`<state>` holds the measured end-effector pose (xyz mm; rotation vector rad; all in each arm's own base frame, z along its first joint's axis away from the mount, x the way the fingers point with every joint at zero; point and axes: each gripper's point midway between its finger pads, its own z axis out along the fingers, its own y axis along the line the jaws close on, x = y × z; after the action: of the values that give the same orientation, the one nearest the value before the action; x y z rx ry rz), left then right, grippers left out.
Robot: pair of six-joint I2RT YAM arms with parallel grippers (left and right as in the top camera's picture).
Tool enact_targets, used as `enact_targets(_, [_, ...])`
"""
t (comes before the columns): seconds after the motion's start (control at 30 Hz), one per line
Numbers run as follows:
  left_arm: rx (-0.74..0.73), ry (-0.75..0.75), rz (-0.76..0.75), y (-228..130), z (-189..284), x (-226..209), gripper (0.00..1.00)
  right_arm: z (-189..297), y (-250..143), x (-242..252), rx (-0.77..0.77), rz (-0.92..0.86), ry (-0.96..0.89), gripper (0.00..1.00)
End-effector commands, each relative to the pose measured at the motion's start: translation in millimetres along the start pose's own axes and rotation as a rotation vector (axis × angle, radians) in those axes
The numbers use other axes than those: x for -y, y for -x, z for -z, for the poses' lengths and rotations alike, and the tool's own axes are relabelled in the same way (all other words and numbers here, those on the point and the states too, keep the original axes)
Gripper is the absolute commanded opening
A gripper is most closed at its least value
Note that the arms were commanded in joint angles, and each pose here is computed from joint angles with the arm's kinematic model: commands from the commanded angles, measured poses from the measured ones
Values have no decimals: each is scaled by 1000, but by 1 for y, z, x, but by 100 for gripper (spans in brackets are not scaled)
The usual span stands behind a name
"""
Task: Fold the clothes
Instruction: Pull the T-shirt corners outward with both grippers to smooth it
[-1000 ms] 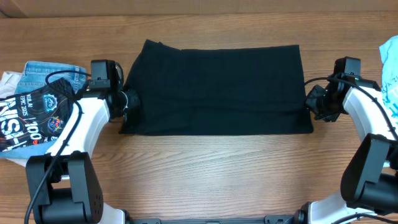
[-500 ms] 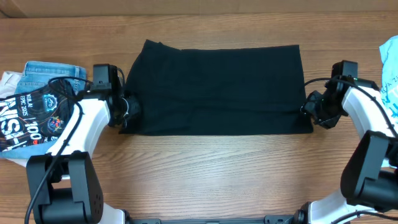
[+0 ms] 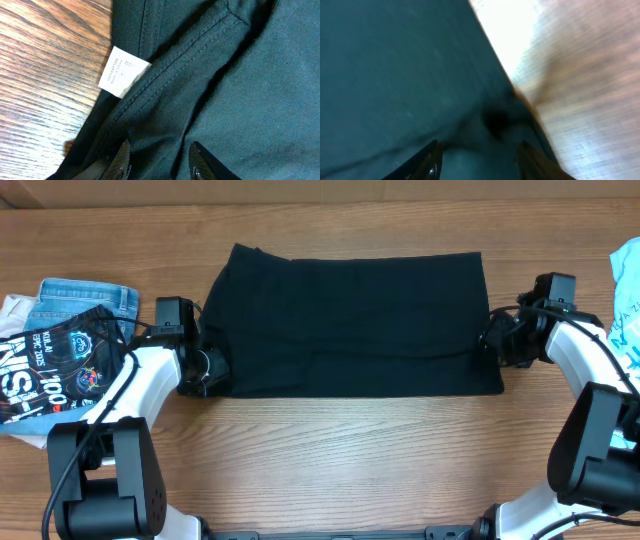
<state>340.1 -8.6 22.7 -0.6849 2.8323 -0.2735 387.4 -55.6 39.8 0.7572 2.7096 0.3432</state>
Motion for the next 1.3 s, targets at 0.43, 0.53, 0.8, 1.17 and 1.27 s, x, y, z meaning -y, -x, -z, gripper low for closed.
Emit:
enact_targets(0.43, [-29, 33, 5, -9, -5, -7, 52, 20, 19, 12, 43, -32, -12, 69])
enact_targets(0.53, [-39, 39, -1, -11, -5, -9, 49, 35, 20, 26, 35, -80, -34, 71])
enact_targets(0.8, [-51, 101, 3, -16, -4, -21, 48, 21, -31, 51, -147, -141, -90, 64])
enact_targets(1.17, [-77, 109, 6, -22, -3, -23, 56, -2, -73, 64, -230, -153, -112, 31])
enact_targets(1.27, [-81, 111, 7, -23, -4, -24, 48, -2, -80, 66, -252, -158, -119, 6])
